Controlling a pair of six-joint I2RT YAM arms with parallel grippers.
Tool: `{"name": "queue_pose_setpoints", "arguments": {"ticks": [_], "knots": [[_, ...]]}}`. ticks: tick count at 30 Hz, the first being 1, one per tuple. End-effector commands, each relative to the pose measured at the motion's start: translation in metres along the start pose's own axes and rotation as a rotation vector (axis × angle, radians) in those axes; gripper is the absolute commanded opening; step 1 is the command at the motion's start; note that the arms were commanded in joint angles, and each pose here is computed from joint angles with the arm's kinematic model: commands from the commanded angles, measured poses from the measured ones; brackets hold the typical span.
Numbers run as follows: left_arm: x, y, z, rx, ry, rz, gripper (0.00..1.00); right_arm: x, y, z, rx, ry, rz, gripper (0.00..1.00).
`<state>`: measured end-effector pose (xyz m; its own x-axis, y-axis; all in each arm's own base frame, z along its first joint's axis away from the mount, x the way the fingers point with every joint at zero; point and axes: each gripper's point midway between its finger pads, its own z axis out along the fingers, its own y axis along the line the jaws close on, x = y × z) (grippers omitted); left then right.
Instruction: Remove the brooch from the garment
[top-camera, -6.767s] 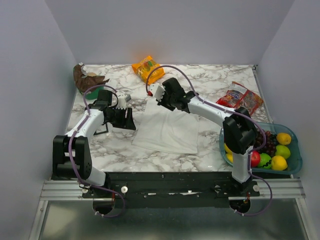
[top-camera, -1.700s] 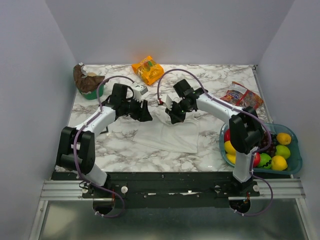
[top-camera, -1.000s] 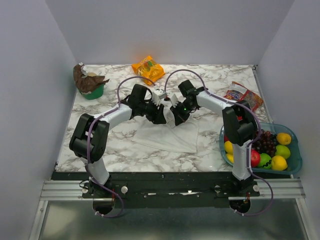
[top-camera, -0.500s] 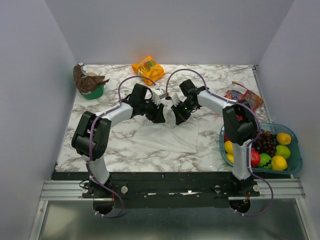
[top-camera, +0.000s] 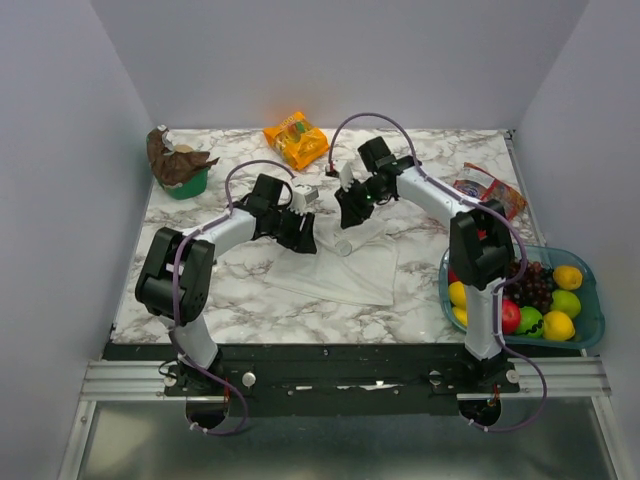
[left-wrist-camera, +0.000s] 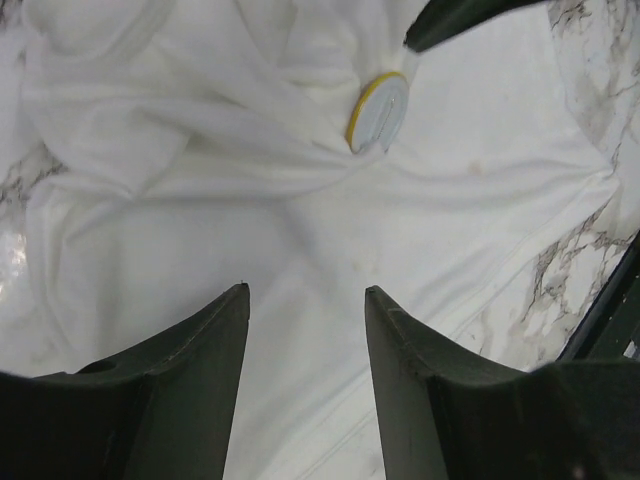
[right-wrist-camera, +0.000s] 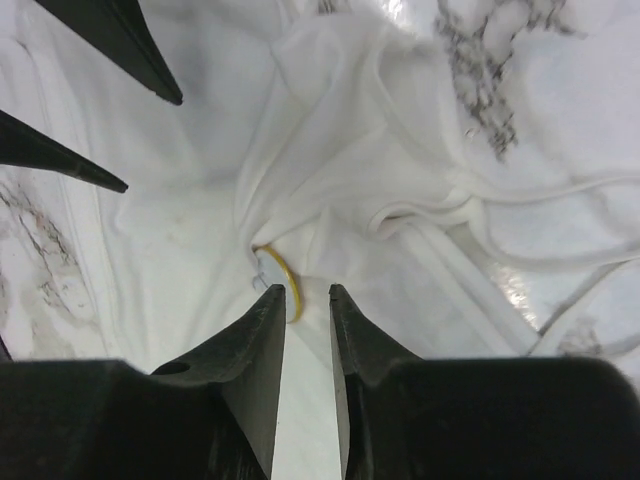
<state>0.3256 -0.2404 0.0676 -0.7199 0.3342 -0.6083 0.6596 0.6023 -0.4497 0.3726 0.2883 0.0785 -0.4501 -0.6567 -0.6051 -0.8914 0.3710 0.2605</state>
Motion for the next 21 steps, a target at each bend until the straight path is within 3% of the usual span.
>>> {"name": "queue_pose_setpoints", "arguments": {"ticks": [1,9,21], "knots": [[0.008,-0.005,-0.016,-0.043,0.003,-0.018,0.59,-0.016,-0.006,0.005,-0.040,-0.032,-0.047,0.33],[0.012,-0.003,-0.027,-0.083,0.002,0.045,0.60,0.008,0.000,0.017,-0.171,0.090,-0.100,0.35],[0.019,0.001,-0.036,-0.118,0.001,0.063,0.61,0.018,0.005,0.012,-0.196,0.120,-0.144,0.35]]}}
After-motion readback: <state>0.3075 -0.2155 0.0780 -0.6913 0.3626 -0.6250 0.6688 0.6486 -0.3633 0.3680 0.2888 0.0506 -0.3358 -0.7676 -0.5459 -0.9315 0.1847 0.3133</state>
